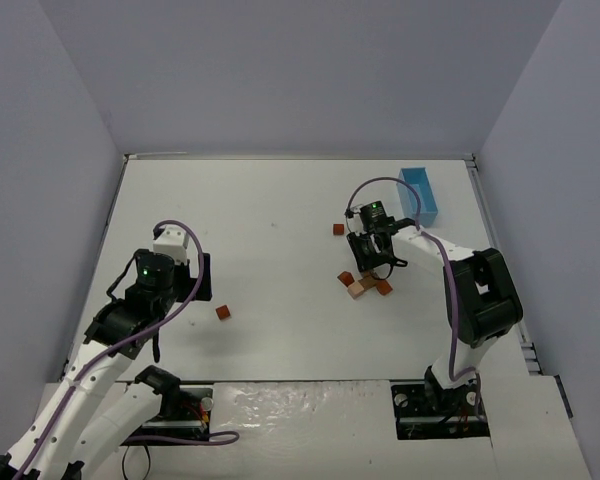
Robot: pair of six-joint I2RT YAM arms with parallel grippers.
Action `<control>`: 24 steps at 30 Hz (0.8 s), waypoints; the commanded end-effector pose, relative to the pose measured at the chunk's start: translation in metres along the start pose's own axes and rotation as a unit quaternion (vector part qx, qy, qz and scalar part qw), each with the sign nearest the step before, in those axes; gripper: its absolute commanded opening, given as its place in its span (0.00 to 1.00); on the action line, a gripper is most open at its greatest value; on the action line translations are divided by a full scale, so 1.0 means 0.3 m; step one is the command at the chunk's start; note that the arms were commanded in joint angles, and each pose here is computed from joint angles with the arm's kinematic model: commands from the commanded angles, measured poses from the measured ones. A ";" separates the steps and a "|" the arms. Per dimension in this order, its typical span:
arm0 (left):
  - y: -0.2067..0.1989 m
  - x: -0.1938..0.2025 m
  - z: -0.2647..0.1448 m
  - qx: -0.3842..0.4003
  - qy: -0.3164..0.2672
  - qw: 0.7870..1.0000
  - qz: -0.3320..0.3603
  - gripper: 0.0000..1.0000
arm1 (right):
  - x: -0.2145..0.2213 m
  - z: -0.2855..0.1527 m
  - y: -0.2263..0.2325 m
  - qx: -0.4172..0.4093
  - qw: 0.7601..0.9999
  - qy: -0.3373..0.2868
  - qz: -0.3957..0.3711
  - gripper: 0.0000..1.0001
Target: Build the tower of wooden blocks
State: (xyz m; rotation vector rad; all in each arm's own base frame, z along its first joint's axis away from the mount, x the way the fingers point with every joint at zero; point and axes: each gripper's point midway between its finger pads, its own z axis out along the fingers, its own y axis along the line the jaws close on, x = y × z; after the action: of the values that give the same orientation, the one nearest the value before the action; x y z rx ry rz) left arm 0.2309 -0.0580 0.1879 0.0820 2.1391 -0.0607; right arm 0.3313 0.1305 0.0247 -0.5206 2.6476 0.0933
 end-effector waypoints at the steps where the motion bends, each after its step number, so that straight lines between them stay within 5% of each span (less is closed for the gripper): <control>1: -0.007 -0.062 0.006 0.003 -0.029 1.000 0.000 0.97 | -0.043 -0.072 -0.043 0.032 0.999 -0.036 -0.001 0.05; 10: -0.003 -0.068 -0.002 0.003 -0.036 0.999 0.001 0.97 | -0.052 -0.216 -0.262 0.097 0.990 -0.090 0.054 0.00; 24: 0.014 -0.095 -0.046 0.002 -0.069 0.998 0.000 0.97 | 0.005 -0.109 -0.355 0.082 0.995 -0.037 0.039 0.00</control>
State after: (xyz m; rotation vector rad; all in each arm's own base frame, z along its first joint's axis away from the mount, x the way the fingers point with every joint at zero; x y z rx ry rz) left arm 0.2265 -0.0549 0.1983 0.0935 2.0877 -0.0660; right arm 0.3436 0.0308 0.0527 -0.2887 2.6000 -0.1027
